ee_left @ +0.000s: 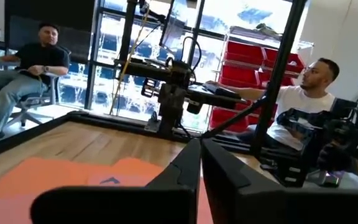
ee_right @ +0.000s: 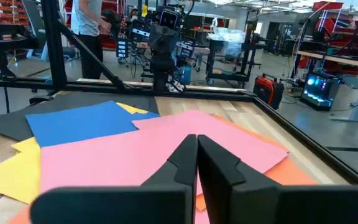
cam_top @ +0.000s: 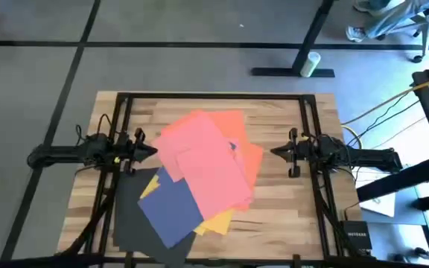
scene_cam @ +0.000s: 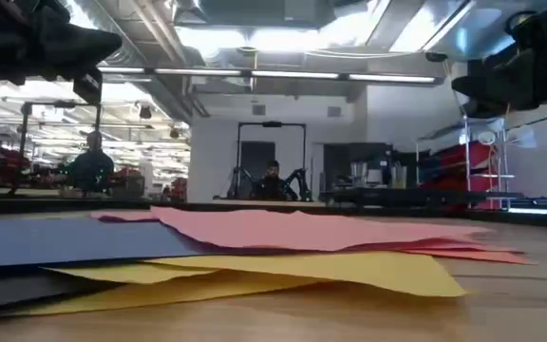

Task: Organize paper
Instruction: Put the pink paper to the top right of the table

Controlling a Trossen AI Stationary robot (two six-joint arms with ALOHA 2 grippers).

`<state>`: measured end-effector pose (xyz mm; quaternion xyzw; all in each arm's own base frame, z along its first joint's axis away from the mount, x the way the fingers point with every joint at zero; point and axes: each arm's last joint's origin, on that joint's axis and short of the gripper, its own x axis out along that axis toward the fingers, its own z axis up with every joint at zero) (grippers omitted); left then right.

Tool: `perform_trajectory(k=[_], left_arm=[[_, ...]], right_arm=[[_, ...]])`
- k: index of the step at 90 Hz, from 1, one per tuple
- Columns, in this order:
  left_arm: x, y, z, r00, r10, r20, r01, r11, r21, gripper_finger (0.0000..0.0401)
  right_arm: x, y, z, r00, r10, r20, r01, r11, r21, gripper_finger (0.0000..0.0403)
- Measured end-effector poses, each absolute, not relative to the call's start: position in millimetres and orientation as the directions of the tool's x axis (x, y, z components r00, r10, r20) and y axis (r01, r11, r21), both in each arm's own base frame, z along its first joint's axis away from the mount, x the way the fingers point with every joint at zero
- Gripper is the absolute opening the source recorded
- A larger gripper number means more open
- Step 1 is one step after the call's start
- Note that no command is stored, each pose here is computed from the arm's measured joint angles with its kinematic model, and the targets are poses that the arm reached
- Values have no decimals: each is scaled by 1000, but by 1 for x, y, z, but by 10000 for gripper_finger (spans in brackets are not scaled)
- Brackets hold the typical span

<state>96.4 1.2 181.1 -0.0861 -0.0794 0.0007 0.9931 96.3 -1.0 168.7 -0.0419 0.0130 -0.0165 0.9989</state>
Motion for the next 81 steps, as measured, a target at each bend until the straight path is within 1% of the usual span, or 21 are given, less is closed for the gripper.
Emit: perform_trajectory(k=[7,63,81], left_arm=[[97,1,180,989,15,149,8,988,-152,0],[97,1,179,990,16,139,6,988,-156,0],[97,1,179,990,16,140,15,976,-218,0]], right_arm=[[96,-1,169,999,-34,-25,32,996,-84,1],[96,-1,169,999,-34,-25,32,996,-84,1],[96,-1,169,999,-34,-25,32,996,-84,1]])
